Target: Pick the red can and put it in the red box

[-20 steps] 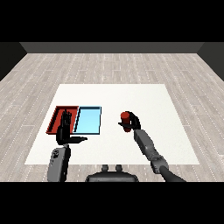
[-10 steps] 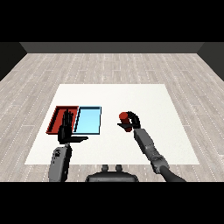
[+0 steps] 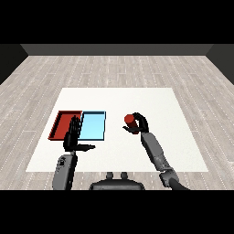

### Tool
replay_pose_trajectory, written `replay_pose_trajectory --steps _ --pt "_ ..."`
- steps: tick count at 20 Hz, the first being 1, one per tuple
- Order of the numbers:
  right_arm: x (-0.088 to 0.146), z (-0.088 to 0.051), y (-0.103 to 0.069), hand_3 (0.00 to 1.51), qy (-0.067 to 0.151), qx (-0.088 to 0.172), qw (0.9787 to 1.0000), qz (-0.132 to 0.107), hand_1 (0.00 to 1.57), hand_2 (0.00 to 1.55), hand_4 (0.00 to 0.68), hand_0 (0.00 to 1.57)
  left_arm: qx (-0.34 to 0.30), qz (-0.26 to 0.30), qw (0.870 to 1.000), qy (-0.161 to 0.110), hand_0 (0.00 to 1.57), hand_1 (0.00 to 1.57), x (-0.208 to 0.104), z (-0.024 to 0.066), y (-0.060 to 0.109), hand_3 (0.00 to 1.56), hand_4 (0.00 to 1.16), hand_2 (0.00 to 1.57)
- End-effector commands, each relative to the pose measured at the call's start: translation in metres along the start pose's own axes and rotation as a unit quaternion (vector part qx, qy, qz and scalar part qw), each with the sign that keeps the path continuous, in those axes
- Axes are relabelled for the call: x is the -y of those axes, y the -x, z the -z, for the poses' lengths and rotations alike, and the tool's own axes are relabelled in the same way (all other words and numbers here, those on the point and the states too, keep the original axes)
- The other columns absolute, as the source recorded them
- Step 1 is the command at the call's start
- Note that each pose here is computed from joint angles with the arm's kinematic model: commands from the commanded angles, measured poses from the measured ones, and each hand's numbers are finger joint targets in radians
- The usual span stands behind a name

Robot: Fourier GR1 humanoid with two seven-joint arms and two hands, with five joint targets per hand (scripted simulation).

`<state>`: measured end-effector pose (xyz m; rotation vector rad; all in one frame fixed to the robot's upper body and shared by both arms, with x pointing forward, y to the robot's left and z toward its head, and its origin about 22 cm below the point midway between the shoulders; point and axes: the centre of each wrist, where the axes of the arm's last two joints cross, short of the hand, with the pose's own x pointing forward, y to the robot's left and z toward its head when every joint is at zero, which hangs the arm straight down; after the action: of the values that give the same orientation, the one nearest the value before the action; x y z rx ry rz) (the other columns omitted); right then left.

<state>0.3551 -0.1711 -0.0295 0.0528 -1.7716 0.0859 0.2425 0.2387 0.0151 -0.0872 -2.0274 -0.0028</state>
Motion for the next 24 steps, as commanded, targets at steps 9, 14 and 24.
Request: replay_pose_trajectory --steps 9,14,24 --pt "-0.015 -0.017 -0.067 1.39 -0.004 0.071 0.9973 0.02 1.44 1.43 0.651 1.44 -0.033 -0.009 0.999 0.033 0.0 0.0 0.04 0.0105 -0.002 0.0 0.0 0.0" --pt "-0.079 -0.035 -0.071 1.39 -0.017 0.07 0.9973 0.018 1.44 1.43 0.651 1.44 -0.048 -0.011 0.998 0.04 0.0 0.0 0.039 0.0166 -0.004 0.0 0.0 0.0" --pt "-0.082 -0.041 -0.105 1.4 0.004 0.079 0.9961 0.04 1.45 1.45 0.661 1.45 -0.09 -0.035 0.993 0.074 0.0 0.0 0.092 0.034 0.01 0.0 0.0 0.0"
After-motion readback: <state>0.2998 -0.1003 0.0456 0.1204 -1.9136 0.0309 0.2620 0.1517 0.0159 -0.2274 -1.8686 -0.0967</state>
